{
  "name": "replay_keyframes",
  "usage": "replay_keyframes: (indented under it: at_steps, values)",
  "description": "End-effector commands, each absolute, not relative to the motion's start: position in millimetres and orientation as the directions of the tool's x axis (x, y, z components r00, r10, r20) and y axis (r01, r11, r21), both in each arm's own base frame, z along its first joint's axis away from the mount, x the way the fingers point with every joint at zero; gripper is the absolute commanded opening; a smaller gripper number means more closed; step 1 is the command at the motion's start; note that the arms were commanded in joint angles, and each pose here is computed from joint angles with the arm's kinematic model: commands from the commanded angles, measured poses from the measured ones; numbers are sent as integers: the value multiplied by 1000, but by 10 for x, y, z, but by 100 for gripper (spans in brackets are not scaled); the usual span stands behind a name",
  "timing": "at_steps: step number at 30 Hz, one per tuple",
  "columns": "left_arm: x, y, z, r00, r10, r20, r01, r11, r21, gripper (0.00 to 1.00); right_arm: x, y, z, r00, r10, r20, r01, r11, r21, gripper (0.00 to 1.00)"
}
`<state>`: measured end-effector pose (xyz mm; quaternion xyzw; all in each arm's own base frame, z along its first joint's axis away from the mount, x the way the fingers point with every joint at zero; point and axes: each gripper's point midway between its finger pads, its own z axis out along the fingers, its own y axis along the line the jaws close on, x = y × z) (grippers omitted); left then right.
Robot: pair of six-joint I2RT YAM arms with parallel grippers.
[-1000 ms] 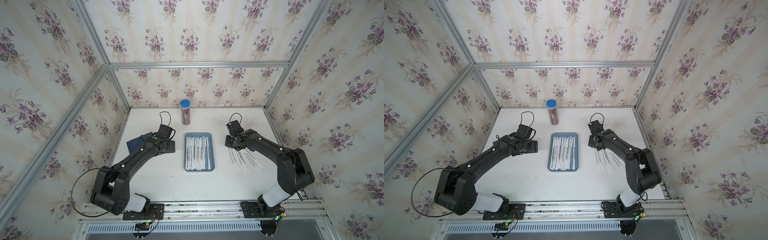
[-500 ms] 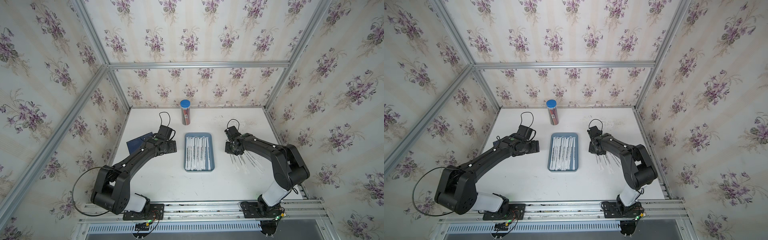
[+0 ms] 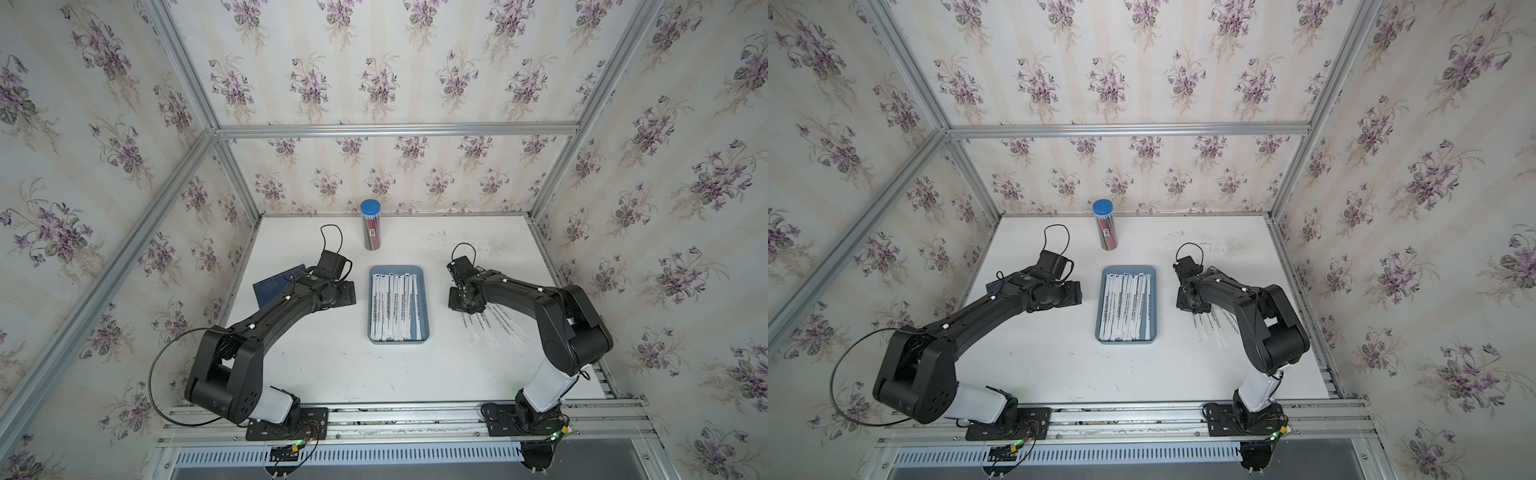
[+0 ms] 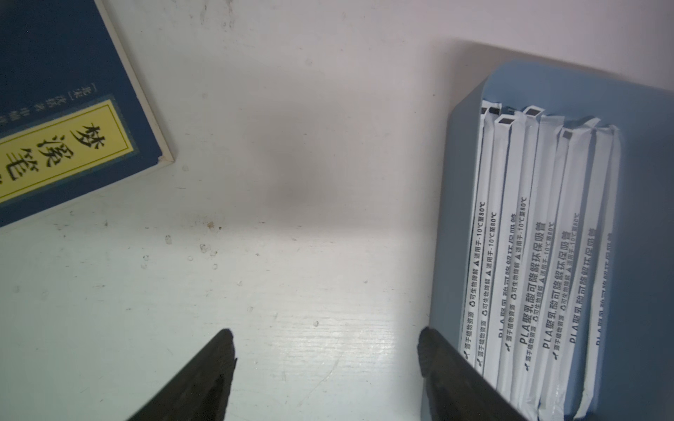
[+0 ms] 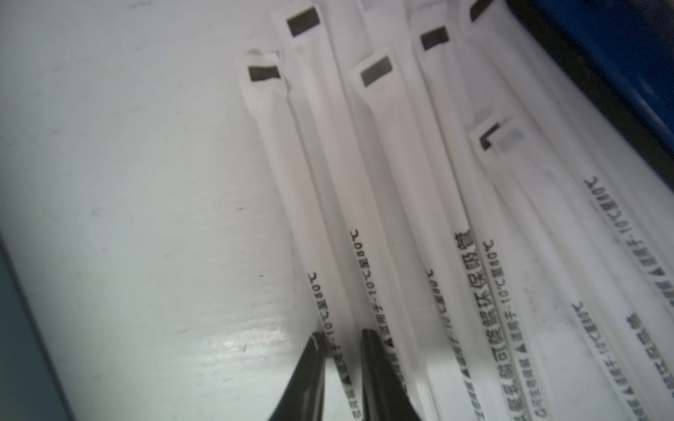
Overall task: Put the straws into the storage box
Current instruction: Pick up the straw from the center of the board, then place the straw in the storage box.
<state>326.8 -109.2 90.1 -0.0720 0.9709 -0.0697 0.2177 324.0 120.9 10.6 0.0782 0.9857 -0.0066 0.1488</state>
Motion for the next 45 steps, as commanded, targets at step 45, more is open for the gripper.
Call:
replay_keyframes:
  at_steps: [45]
  values:
    - [3224, -1109, 730, -906, -153, -395, -95, 982, -161, 80, 3329, 2850, 429, -929, 91, -359, 53, 992, 114, 10]
